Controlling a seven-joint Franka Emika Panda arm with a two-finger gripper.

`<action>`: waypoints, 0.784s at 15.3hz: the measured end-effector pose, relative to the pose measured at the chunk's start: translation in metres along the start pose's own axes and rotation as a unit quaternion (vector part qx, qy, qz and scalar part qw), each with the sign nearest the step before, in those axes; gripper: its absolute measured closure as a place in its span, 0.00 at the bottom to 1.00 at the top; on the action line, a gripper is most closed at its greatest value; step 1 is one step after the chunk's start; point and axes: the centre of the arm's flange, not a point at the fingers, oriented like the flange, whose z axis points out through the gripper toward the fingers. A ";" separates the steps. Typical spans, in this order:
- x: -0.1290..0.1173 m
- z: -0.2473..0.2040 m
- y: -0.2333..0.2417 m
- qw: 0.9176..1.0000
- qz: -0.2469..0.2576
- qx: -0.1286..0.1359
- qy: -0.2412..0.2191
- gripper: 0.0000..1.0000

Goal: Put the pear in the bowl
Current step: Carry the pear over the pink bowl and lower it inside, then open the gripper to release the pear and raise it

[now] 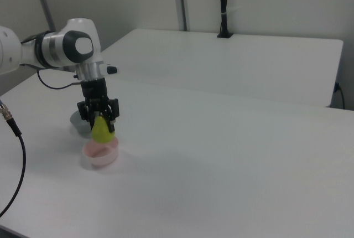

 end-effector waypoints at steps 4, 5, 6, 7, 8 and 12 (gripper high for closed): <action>0.007 0.017 -0.009 1.000 -0.005 -0.005 -0.011 0.32; 0.008 0.022 -0.011 1.000 -0.007 -0.006 -0.015 0.32; 0.010 0.028 -0.013 1.000 -0.008 -0.007 -0.021 0.31; 0.011 0.032 -0.014 1.000 -0.009 -0.008 -0.025 0.28; 0.013 0.037 -0.016 0.999 -0.010 -0.009 -0.029 0.25; 0.013 0.039 -0.016 0.999 -0.010 -0.010 -0.030 0.00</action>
